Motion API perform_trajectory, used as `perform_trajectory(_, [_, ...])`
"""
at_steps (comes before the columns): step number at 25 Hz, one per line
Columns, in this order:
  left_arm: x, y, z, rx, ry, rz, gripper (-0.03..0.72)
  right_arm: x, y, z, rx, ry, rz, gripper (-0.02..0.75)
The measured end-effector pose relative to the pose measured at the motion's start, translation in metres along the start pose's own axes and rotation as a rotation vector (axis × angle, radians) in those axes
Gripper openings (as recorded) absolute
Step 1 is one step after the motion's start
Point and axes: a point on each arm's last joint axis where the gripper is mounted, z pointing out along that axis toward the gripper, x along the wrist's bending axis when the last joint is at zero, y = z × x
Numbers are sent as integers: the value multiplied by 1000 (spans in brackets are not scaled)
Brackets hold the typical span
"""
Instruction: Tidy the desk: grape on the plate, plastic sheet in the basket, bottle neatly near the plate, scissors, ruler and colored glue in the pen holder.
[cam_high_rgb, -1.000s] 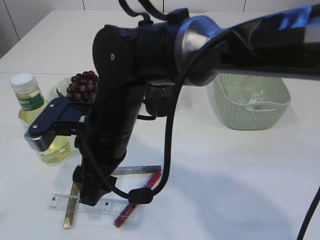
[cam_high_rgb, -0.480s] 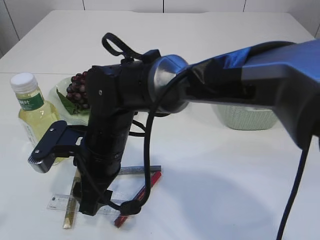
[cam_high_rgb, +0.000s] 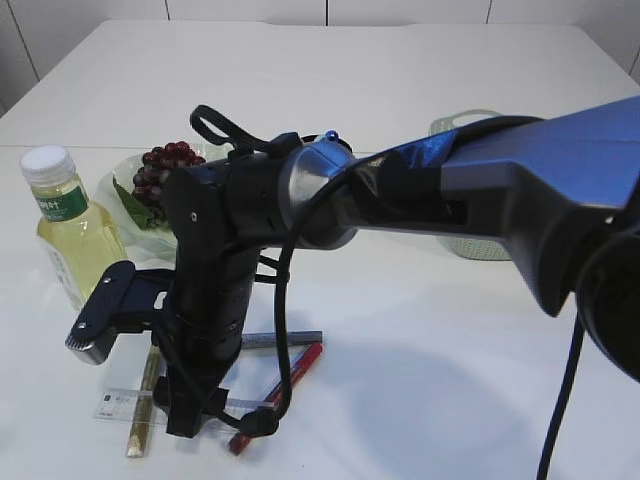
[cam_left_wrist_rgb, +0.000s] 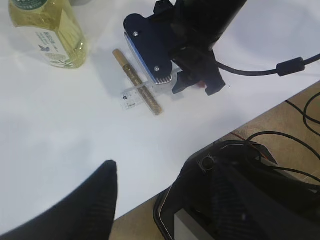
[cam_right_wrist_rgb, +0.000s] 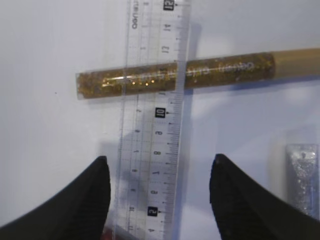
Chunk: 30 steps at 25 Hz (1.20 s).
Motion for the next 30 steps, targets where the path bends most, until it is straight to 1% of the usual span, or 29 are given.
perform_trajectory(5, [0,0,0,0,0,0,433,-1,1,0,-6,-16,-5,493])
perform_trajectory(12, [0,0,0,0,-3,-1,433,-2,1,0,-7,-17,-5,493])
perform_trajectory(21, [0,0,0,0,-2,-1,433,1,-2,0,23,16,-4,493])
perform_trajectory(30, [0,0,0,0,-2,-1,433,2,-1,0,14,22,3,493])
